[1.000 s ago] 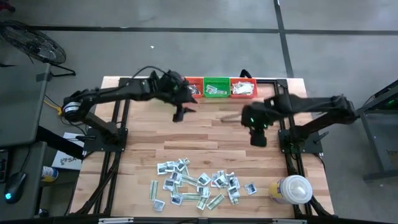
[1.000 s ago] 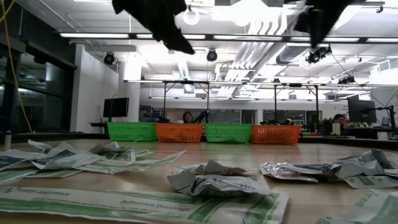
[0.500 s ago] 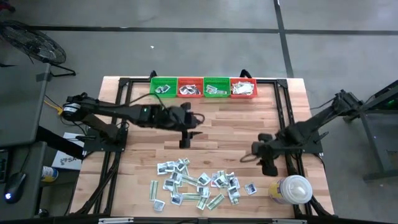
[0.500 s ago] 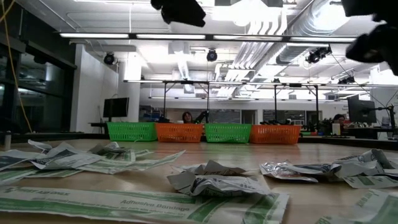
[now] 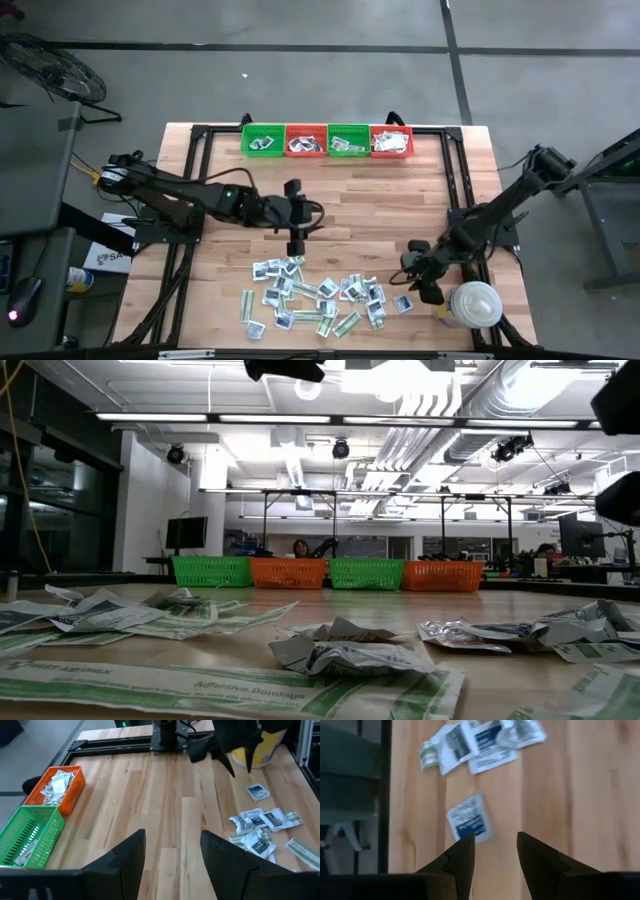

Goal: Pick & Place First Aid Supplies
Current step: Put the blue alcohol pad in the left green bin

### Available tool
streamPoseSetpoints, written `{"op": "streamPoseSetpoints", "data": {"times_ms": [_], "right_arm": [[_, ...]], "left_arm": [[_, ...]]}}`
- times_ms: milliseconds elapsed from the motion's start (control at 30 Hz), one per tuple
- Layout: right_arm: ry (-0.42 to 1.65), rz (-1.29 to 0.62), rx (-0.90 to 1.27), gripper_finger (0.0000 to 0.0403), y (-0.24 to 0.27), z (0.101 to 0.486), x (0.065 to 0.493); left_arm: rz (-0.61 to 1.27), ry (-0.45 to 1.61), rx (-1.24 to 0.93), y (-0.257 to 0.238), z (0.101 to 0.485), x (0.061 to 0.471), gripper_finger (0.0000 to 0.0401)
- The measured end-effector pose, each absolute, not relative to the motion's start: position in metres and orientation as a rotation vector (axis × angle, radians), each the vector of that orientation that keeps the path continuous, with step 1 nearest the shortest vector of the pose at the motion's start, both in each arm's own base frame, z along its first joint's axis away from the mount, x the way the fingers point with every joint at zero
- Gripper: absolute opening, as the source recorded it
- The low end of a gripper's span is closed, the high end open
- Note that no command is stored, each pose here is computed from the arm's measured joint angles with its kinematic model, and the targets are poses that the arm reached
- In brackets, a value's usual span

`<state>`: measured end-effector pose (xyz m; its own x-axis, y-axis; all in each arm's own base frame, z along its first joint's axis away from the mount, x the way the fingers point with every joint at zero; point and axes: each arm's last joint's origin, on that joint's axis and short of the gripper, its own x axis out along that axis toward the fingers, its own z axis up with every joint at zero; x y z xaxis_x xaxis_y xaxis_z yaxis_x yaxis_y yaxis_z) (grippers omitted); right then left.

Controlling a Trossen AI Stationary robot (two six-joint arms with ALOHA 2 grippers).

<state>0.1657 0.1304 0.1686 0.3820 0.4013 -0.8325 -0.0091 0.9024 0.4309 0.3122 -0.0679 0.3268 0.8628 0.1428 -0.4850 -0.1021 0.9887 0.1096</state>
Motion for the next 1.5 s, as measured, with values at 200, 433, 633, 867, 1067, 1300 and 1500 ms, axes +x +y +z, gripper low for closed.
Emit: {"op": "streamPoseSetpoints", "data": {"times_ms": [200, 433, 633, 867, 1067, 1300, 1500], "right_arm": [[1.193, 0.304, 0.370, 0.0140, 0.142, 0.150, 0.174], [1.252, 0.295, 0.369, 0.0140, 0.148, 0.131, 0.180], [1.246, 0.337, 0.398, 0.0140, 0.154, 0.125, 0.185], [1.245, 0.338, 0.417, 0.0127, 0.156, 0.122, 0.188], [1.252, 0.340, 0.404, 0.0059, 0.159, 0.121, 0.185], [1.279, 0.372, 0.396, 0.0004, 0.164, 0.120, 0.180], [1.267, 0.344, 0.408, 0.0001, 0.163, 0.121, 0.180]], "left_arm": [[0.129, 0.514, 0.083, -0.070, 0.327, 0.312, 0.0186], [0.129, 0.515, 0.088, -0.069, 0.327, 0.312, 0.0186], [0.128, 0.531, 0.095, -0.069, 0.325, 0.311, 0.0186], [0.124, 0.538, 0.107, -0.069, 0.325, 0.311, 0.0186], [0.120, 0.539, 0.115, -0.069, 0.325, 0.311, 0.0186], [0.121, 0.550, 0.118, -0.069, 0.324, 0.310, 0.0186], [0.121, 0.553, 0.119, -0.069, 0.324, 0.310, 0.0186]]}}
